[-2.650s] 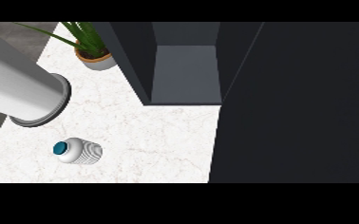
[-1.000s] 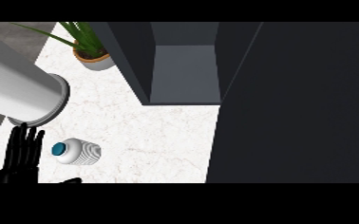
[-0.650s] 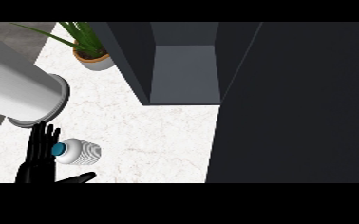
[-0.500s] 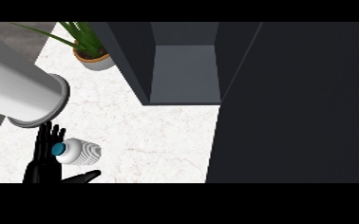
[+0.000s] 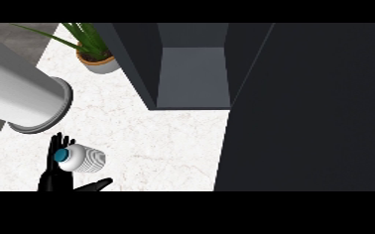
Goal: Pick up the bottled water, place it into the cabinet and close the cabinet
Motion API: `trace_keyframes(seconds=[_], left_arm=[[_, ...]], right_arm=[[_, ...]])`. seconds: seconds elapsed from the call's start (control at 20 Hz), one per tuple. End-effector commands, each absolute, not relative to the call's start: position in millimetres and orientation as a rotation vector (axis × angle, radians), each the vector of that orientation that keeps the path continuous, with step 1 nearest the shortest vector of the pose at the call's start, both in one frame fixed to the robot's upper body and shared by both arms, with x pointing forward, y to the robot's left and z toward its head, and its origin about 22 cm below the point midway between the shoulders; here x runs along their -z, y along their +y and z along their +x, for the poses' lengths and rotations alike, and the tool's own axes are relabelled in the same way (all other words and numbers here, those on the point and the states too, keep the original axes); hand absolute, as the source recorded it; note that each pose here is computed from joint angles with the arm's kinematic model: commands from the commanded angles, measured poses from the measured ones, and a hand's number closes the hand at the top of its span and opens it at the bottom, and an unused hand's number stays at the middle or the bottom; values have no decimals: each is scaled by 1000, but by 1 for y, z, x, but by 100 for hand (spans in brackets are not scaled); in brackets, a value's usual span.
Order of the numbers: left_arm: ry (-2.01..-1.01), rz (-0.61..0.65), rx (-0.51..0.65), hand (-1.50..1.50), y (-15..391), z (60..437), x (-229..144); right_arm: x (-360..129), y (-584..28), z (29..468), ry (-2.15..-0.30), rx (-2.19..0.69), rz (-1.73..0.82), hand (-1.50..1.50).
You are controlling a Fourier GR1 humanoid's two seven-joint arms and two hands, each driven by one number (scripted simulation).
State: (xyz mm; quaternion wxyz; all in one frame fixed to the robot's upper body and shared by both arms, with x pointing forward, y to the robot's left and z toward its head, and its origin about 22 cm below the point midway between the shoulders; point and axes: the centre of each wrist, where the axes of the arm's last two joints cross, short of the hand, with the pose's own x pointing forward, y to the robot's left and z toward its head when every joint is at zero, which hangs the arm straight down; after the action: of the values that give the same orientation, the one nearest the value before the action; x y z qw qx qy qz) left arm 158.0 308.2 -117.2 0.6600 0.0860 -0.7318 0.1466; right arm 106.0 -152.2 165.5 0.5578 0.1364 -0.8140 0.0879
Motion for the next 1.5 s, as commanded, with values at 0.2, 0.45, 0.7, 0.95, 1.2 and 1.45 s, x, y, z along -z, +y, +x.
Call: trace_keyframes(seconds=[0.2,0.45,0.7,0.95,1.2,1.45], left_arm=[[-1647,214,-357,-150,323,165,146],[-1679,161,-376,-150,312,160,145],[-1711,101,-414,-150,317,156,163],[-1723,45,-449,150,309,161,166],[-1734,23,-479,150,297,165,167],[-1761,-42,-520,150,300,168,163]], right_arm=[[-190,-156,92,-1994,-208,296,-150],[-186,-158,83,-1992,-212,268,-150],[-171,-148,81,-1990,-199,284,-150],[-179,-156,97,-1989,-191,273,-150],[-194,-159,76,-1981,-177,286,-150],[-186,-162,84,-1981,-205,277,-150]])
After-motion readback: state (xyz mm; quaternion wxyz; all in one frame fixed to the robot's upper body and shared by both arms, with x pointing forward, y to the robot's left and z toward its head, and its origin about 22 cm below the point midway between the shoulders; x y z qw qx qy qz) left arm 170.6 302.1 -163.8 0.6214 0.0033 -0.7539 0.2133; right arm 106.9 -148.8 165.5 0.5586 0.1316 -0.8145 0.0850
